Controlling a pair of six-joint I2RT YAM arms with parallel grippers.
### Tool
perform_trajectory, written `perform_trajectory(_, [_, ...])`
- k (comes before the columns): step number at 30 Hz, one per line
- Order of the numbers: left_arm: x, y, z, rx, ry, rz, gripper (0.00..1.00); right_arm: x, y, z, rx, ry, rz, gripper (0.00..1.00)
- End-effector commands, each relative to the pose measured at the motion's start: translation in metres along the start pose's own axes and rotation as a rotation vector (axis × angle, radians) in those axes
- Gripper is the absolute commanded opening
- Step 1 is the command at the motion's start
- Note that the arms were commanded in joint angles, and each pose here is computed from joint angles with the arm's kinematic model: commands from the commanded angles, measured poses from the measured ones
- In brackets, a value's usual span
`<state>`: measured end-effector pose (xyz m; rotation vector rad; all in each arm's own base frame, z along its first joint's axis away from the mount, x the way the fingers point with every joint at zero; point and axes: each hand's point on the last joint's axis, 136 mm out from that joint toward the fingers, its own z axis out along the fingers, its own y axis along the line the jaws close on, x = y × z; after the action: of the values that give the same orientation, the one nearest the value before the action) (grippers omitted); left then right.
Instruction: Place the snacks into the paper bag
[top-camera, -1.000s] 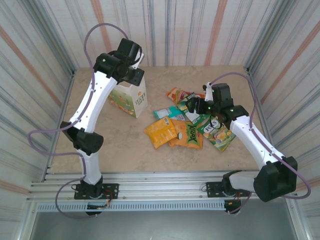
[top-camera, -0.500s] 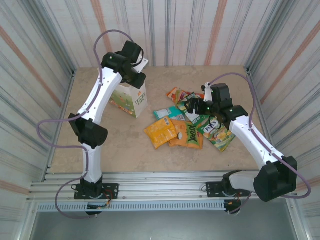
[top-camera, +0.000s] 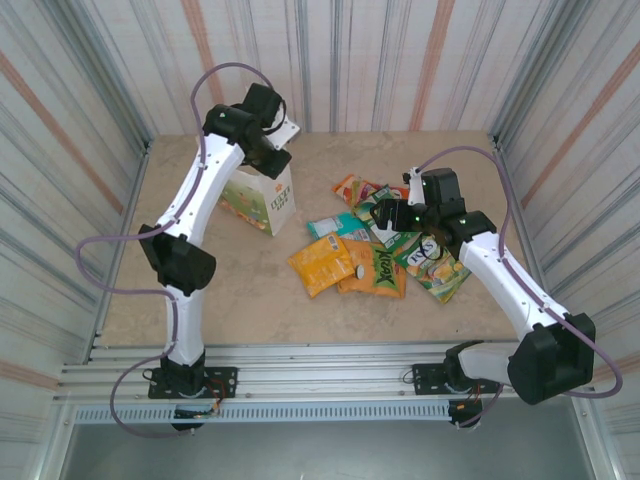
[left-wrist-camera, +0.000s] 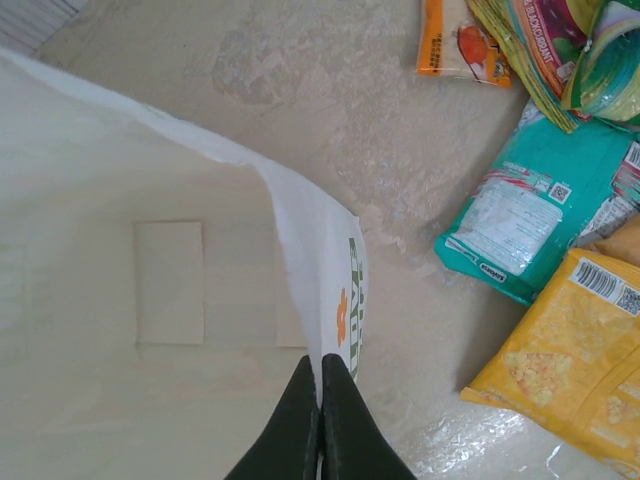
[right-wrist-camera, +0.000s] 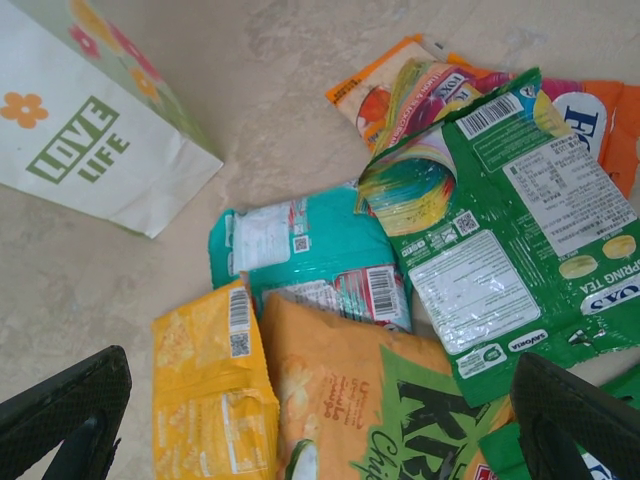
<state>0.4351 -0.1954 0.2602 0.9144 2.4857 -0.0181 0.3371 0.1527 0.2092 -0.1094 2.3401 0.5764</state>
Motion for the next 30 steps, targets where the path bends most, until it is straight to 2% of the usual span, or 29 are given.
perform_trajectory(1, [0.007, -0.006, -0.018, 0.028, -0.019, 0.085, 0.00, 0.000, 0.003, -0.006, -0.003, -0.011, -0.023, 0.99])
perform_trajectory(8, [0.011, -0.015, -0.034, 0.128, -0.080, 0.133, 0.00, -0.002, 0.008, -0.006, -0.018, -0.015, -0.027, 0.99])
perform_trajectory(17, [0.042, -0.036, -0.058, 0.220, -0.072, 0.333, 0.00, -0.004, 0.016, -0.005, -0.047, -0.026, -0.023, 0.99])
perform_trajectory(24, [0.063, -0.048, -0.081, 0.283, -0.137, 0.430, 0.00, -0.004, 0.040, 0.001, -0.102, -0.032, -0.080, 0.99])
perform_trajectory(30, [0.091, -0.055, -0.091, 0.272, -0.124, 0.512, 0.00, -0.002, 0.071, 0.004, -0.203, -0.061, -0.112, 0.99])
